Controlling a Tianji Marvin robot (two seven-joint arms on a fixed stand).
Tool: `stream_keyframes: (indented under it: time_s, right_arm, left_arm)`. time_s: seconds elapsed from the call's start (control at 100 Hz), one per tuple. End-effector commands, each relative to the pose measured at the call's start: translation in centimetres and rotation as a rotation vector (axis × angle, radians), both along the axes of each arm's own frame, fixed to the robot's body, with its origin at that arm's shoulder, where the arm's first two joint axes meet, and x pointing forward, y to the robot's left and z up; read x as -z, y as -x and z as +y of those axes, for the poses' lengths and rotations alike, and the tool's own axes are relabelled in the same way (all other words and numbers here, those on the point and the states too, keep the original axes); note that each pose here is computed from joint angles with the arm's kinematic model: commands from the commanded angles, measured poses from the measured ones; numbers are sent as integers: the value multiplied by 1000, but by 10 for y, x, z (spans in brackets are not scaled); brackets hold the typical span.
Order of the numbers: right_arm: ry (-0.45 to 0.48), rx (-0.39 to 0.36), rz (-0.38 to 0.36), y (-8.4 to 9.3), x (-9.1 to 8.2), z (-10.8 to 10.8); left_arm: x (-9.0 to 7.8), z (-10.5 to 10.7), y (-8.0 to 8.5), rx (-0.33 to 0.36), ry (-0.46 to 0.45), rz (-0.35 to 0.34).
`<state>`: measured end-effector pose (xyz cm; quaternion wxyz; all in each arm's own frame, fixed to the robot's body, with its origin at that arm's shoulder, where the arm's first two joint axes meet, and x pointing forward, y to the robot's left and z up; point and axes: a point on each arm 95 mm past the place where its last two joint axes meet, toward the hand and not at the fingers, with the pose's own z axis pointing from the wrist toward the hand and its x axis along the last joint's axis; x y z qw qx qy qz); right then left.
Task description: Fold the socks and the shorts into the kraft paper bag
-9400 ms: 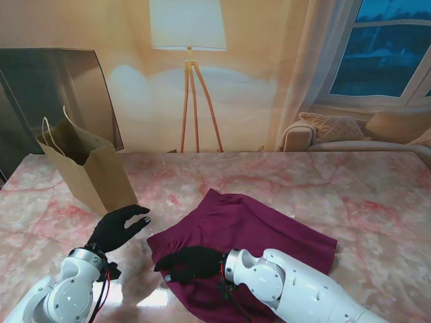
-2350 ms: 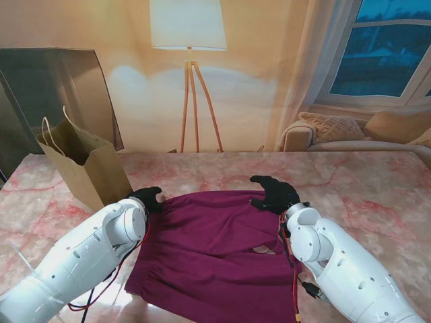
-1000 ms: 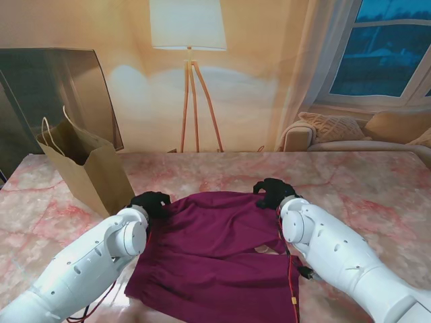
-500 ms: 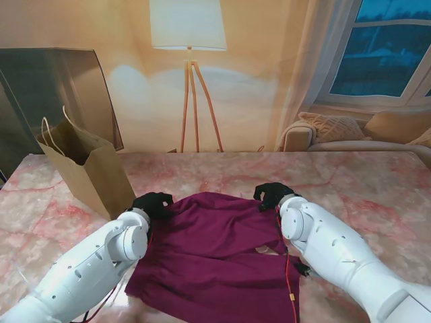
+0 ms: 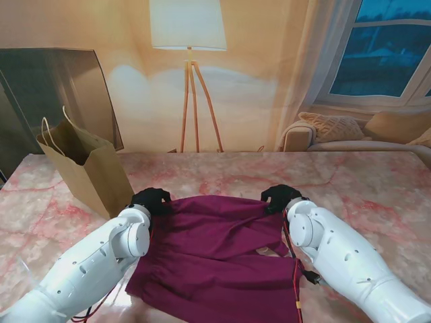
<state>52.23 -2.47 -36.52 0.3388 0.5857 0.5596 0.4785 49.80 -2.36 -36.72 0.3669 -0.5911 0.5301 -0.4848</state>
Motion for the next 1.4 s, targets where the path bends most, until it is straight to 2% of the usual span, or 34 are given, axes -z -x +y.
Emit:
stream_keyframes:
  time_s: [0.0,0.38,0.66,0.84,1.06,1.19,1.39]
  right_arm:
    - [1,10,-20,3,-2,-4]
    - [-29,112,-307,0,-45,-7]
    - [-32,152,-416,-7,-75,-12]
    - [-13,183,-474,-5,-87,-20]
    - [-3,196,-477,12,-87,-34]
    - [6,156,-467,30,-88,-38]
    - [-9,77,-455,68,-92,-37]
  left_arm:
    - [-11,-3,-8,-5,7,-13]
    - [-49,-10,-37,-140,19,-177]
    - [-78,-14,-60,-206,30,-289]
    - [-92,-15,-68,-236,37,-339]
    - [-94,-11,-63,-234,38,-357]
    - [-91,-8,-57,-221,53,-345]
    - [-90,-2,-48,-194,62,-315]
